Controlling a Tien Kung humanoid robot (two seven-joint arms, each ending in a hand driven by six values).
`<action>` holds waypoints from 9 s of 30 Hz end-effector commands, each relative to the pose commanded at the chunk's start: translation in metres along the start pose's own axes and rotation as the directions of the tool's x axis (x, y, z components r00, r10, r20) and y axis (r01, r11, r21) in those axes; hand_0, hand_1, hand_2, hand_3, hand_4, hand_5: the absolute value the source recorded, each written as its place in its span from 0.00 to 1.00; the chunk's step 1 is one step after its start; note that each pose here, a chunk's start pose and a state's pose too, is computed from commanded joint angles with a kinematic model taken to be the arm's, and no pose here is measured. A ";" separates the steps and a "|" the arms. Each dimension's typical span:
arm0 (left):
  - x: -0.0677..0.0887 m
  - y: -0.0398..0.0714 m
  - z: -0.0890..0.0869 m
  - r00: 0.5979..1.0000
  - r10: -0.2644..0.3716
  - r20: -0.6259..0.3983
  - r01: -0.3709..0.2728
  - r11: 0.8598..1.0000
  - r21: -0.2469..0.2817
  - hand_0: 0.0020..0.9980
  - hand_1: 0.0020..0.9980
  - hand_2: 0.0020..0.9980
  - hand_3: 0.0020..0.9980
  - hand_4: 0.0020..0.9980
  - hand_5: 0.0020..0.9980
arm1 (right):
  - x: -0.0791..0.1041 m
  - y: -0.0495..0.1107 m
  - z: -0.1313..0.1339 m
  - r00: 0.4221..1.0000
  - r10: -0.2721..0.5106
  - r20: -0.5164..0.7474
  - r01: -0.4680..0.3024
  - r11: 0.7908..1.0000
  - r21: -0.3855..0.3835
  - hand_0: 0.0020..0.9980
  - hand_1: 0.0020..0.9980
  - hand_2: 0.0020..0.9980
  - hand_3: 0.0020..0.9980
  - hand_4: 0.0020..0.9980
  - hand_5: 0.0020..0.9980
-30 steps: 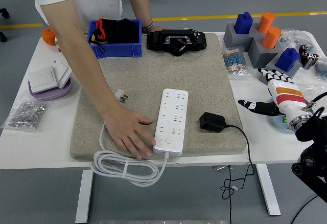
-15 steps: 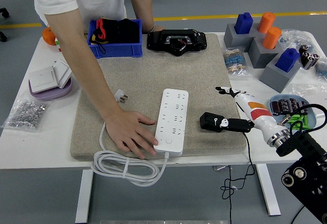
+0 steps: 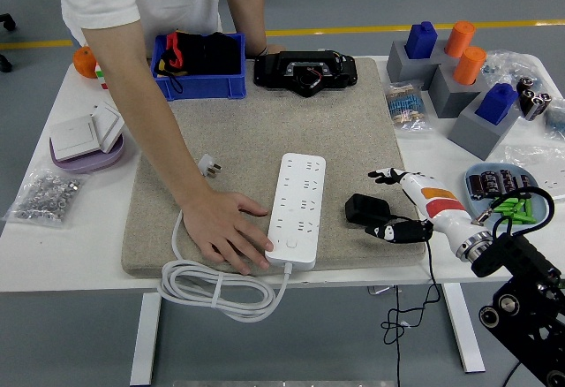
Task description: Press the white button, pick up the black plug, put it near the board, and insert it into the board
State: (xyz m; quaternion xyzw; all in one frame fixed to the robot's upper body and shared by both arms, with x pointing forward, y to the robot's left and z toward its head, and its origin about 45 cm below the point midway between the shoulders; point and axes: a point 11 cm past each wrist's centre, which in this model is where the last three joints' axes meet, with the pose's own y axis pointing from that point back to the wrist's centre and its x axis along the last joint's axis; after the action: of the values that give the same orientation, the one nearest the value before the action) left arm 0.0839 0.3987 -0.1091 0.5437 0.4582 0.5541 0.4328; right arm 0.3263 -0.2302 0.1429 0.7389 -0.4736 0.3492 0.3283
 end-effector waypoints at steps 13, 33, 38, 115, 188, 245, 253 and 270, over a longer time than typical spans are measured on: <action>0.000 0.000 -0.001 1.000 -0.001 0.000 0.001 1.000 0.003 0.77 0.71 0.67 0.74 0.66 0.56 | -0.013 -0.005 0.001 1.000 -0.007 0.017 0.006 1.000 0.017 0.80 0.69 0.68 0.69 0.84 0.15; -0.001 0.000 0.000 1.000 -0.003 0.002 0.003 1.000 0.002 0.77 0.71 0.67 0.74 0.66 0.56 | -0.022 -0.009 -0.003 0.999 -0.034 0.019 0.034 0.999 0.035 0.49 0.41 0.47 0.60 0.66 0.01; -0.001 0.000 0.000 1.000 -0.003 0.002 0.003 1.000 0.002 0.77 0.71 0.67 0.74 0.66 0.56 | -0.020 -0.009 -0.007 1.000 -0.013 0.024 0.011 0.998 0.065 0.49 0.41 0.47 0.60 0.66 0.01; -0.001 0.000 0.001 1.000 -0.003 0.014 0.003 1.000 0.003 0.77 0.71 0.67 0.74 0.66 0.55 | -0.036 -0.046 -0.055 0.998 0.042 -0.049 -0.025 0.952 0.304 0.17 0.13 0.27 0.49 0.62 0.00; -0.002 0.000 0.001 1.000 -0.006 0.013 0.006 1.000 0.003 0.77 0.71 0.67 0.74 0.66 0.56 | -0.022 -0.032 -0.078 0.997 0.051 0.062 -0.070 0.929 0.364 0.67 0.56 0.53 0.61 0.97 0.14; -0.001 0.000 0.001 1.000 -0.003 0.005 0.003 1.000 0.002 0.77 0.71 0.67 0.74 0.66 0.56 | 0.048 -0.018 -0.018 0.964 0.231 0.131 -0.247 0.960 0.130 0.73 0.63 0.62 0.63 0.91 0.17; -0.001 0.000 0.000 1.000 -0.002 0.005 0.002 1.000 0.003 0.77 0.71 0.67 0.74 0.66 0.56 | 0.069 0.008 0.029 0.937 0.318 0.145 -0.316 0.948 -0.038 0.76 0.66 0.66 0.66 0.92 0.22; 0.000 0.001 0.004 1.000 0.004 0.025 -0.004 1.000 -0.003 0.77 0.71 0.67 0.74 0.66 0.56 | 0.119 0.051 0.069 0.827 0.542 0.149 -0.511 0.835 -0.202 0.77 0.68 0.67 0.67 0.91 0.22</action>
State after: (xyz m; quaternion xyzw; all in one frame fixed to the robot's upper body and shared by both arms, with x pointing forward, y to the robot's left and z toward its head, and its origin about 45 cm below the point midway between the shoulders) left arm 0.0878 0.3991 -0.1082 0.5508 0.4508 0.5491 0.4381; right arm 0.3294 -0.3595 0.2117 0.5830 -0.7153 0.3127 0.2253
